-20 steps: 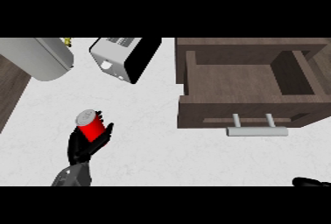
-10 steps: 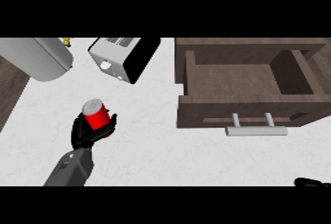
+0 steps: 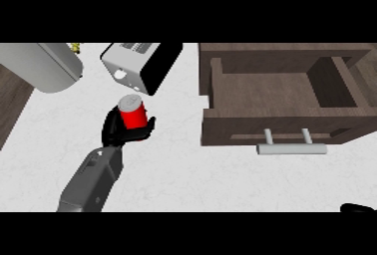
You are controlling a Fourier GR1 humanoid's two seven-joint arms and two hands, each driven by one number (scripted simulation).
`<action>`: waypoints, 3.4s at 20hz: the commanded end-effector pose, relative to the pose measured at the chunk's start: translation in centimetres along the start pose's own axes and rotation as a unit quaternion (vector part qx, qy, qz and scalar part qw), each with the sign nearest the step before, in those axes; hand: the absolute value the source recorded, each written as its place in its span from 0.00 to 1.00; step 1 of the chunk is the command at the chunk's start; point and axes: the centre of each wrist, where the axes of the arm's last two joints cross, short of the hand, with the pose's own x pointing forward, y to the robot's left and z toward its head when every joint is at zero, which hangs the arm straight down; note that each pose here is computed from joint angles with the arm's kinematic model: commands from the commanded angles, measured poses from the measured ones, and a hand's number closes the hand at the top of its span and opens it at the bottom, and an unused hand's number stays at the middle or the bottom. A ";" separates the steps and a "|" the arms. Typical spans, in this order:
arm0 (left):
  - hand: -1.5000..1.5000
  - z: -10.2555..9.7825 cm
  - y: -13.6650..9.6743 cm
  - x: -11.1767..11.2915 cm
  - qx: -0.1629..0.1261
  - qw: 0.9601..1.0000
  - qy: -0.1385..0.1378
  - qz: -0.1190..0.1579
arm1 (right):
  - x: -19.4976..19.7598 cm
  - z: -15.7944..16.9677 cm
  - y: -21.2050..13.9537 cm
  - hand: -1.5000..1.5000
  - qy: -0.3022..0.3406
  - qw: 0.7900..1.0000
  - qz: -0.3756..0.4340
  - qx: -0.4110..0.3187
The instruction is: Pick up the can, place it into the drawer and close the drawer
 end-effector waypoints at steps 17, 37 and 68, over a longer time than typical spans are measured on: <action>1.00 -7.2 -13.8 17.5 -0.108 0.993 -0.033 -0.027 | -0.4 -0.2 -0.4 0.00 -0.003 1.000 0.017 -0.004; 1.00 -9.0 -24.9 29.7 -0.122 0.988 -0.035 -0.085 | 0.5 0.0 -1.4 0.00 -0.009 1.000 0.009 -0.004; 0.00 -9.5 -28.2 29.6 -0.011 0.992 -0.041 -0.117 | 2.7 -4.4 1.2 0.00 -0.061 0.993 0.081 0.060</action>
